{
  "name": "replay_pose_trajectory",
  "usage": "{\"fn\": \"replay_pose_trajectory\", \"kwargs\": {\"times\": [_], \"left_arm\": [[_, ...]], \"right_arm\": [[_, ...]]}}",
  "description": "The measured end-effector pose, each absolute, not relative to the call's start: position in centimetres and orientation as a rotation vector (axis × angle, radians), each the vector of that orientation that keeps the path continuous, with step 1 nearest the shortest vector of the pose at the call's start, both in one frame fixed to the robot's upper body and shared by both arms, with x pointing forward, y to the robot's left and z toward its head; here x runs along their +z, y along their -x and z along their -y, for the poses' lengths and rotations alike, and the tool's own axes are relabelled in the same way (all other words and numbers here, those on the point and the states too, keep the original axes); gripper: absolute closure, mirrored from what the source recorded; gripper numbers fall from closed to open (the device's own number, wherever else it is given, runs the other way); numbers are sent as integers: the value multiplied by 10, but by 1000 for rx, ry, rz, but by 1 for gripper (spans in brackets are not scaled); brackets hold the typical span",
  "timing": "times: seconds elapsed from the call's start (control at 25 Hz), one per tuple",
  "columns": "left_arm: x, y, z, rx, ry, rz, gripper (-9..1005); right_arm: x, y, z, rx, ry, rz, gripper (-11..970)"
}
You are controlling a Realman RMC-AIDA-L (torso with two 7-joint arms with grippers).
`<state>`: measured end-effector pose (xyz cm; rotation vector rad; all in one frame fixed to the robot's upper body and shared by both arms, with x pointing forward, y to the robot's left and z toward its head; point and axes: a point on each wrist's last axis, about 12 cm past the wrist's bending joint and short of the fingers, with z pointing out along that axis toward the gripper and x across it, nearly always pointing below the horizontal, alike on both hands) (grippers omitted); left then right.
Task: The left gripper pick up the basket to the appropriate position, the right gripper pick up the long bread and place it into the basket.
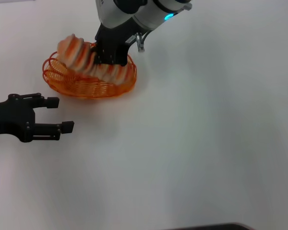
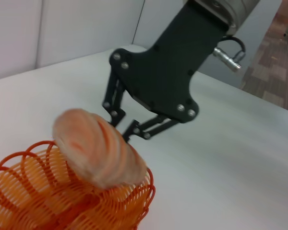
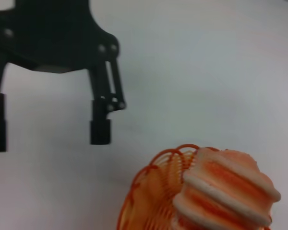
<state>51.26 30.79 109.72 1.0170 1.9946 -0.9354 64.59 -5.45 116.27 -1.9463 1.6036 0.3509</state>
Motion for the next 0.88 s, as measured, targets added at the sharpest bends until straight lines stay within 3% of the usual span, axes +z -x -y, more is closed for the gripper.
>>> {"fn": "replay_pose_trajectory", "kwargs": {"times": [0.48, 0.68, 0.88], "left_arm": [[1093, -515, -308, -903, -986, -2007, 139], [1091, -516, -308, -899, -977, -2014, 140], [1092, -517, -308, -899, -972, -2016, 140]], "right_arm": [[1169, -648, 46, 372, 1885, -1631, 727], [1170, -650, 46, 358, 1868, -1632, 490], [1171, -651, 51, 413, 1797, -1631, 470]]}}
